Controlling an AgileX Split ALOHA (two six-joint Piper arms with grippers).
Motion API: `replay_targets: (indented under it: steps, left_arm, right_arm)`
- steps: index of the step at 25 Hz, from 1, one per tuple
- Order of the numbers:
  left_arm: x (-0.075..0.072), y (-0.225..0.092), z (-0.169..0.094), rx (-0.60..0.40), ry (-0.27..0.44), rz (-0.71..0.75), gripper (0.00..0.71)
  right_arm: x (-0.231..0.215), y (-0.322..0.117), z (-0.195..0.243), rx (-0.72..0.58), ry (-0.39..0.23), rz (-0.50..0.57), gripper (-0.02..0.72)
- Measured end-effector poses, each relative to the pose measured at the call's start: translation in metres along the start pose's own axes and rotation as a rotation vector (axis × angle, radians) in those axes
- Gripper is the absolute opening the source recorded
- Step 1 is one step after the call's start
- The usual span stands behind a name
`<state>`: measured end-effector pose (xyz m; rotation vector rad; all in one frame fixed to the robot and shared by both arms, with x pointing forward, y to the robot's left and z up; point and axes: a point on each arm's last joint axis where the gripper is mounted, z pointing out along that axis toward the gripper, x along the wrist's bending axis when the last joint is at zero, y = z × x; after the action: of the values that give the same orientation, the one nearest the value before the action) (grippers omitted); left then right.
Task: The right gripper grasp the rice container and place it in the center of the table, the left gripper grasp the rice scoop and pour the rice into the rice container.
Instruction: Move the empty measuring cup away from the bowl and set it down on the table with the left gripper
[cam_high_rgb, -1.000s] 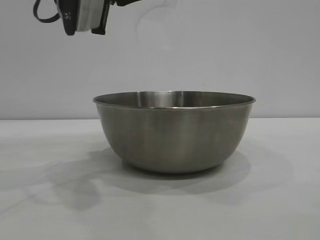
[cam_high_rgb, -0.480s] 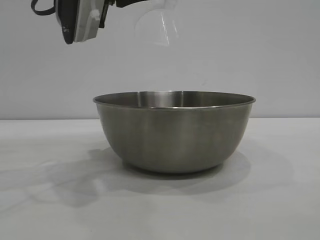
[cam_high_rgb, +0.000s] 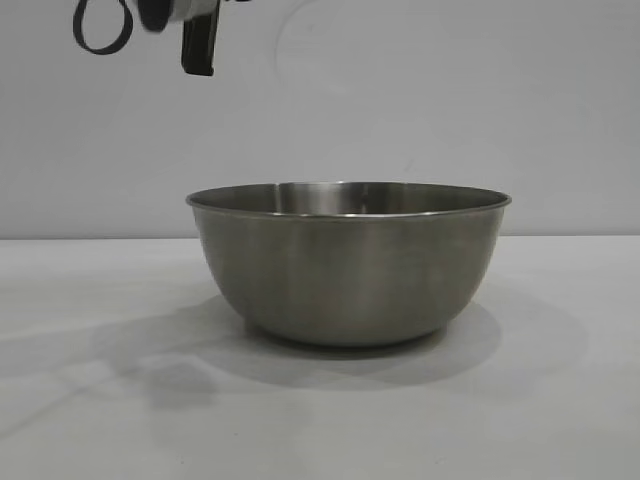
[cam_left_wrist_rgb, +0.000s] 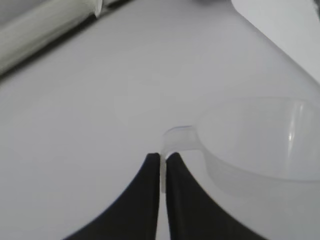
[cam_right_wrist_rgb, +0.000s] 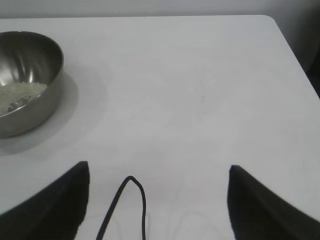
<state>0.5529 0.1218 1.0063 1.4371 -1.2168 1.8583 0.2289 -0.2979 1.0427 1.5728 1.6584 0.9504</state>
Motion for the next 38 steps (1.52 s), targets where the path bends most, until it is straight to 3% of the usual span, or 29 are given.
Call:
replay_targets:
  steps: [11, 14, 18, 22, 27, 31, 35, 38]
  left_arm:
    - [0.002, -0.022, -0.003, 0.223, 0.112, -0.711, 0.000]
    - [0.002, -0.029, -0.005, 0.286, 0.175, -0.920, 0.000]
    - [0.001, -0.042, -0.011, 0.416, 0.310, -1.185, 0.000]
    - [-0.013, -0.045, -0.027, 0.582, 0.386, -1.327, 0.000]
    - [-0.043, -0.031, -0.057, 0.807, 0.391, -1.445, 0.000]
    - [-0.061, -0.017, -0.087, 0.977, 0.445, -1.506, 0.000]
    - [-0.074, -0.003, -0.106, 1.062, 0.462, -1.616, 0.000]
    - [-0.092, 0.007, -0.110, 1.106, 0.433, -1.686, 0.000]
  right_arm:
    - [0.000, 0.000, 0.000, 0.000, 0.000, 0.000, 0.510]
    - [0.000, 0.000, 0.000, 0.000, 0.000, 0.000, 0.510]
    - [0.000, 0.000, 0.000, 0.000, 0.000, 0.000, 0.510]
    - [0.000, 0.000, 0.000, 0.000, 0.000, 0.000, 0.510]
    - [0.000, 0.000, 0.000, 0.000, 0.000, 0.000, 0.510]
    - [0.000, 0.000, 0.000, 0.000, 0.000, 0.000, 0.510]
    - [0.000, 0.000, 0.000, 0.000, 0.000, 0.000, 0.510]
    - [0.000, 0.000, 0.000, 0.000, 0.000, 0.000, 0.510]
